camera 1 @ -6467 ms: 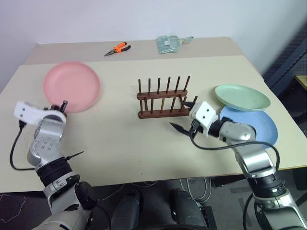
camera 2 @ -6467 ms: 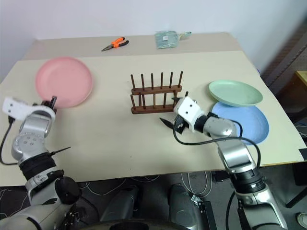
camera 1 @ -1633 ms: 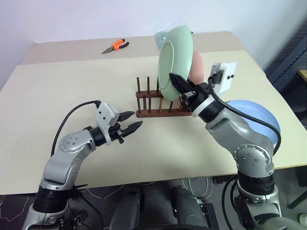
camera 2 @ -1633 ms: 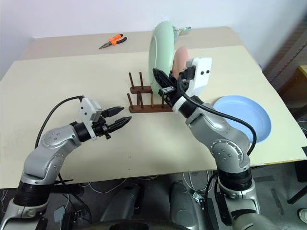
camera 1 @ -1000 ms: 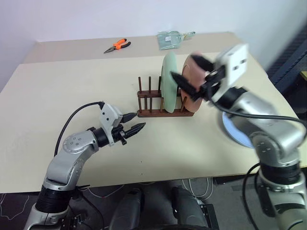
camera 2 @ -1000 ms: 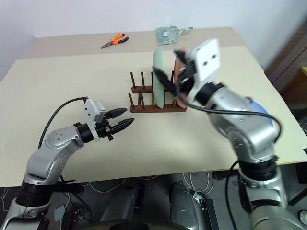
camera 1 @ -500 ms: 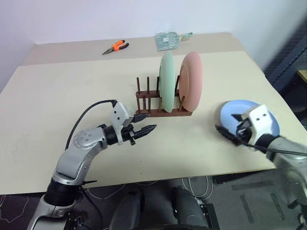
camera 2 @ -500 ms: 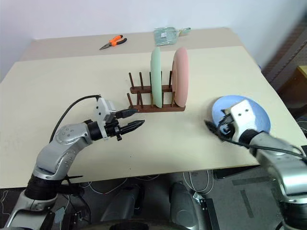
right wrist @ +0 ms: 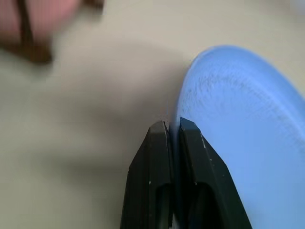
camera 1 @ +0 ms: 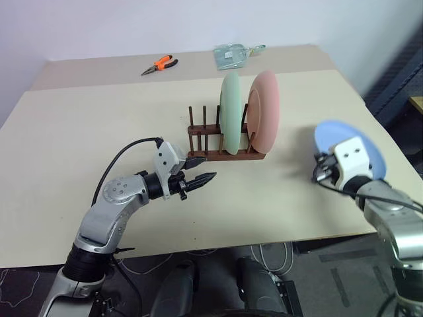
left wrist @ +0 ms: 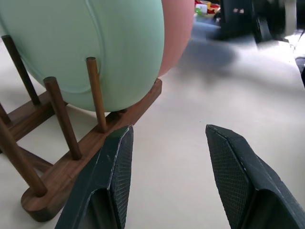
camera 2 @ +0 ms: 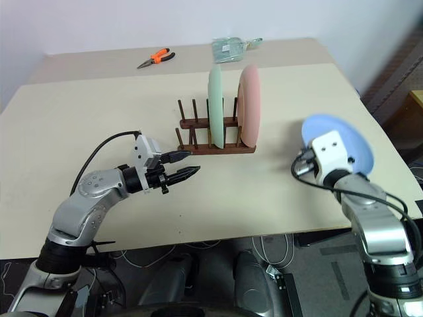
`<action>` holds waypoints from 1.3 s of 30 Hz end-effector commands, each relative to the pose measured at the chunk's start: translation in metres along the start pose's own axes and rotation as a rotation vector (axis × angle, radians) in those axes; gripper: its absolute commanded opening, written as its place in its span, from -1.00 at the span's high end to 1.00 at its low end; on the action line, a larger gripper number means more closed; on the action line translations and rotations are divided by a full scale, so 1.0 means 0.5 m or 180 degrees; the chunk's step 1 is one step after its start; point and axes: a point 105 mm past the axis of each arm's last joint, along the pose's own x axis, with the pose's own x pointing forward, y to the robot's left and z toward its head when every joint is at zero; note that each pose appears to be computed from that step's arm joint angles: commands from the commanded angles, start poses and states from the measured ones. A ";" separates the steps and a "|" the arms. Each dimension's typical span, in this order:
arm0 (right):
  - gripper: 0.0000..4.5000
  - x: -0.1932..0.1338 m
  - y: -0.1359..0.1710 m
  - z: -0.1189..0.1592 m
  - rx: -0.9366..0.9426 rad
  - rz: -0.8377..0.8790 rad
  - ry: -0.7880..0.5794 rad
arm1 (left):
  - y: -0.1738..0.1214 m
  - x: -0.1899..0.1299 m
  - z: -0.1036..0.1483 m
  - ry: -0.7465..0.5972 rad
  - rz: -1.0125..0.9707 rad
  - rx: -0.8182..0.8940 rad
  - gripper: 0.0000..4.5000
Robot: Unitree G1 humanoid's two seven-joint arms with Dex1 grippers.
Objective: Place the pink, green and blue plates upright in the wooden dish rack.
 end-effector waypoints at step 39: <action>0.99 0.115 0.372 0.298 0.3873 0.1785 -0.0498 | 0.094 -0.143 -0.067 0.0022 0.1235 0.0148 -0.09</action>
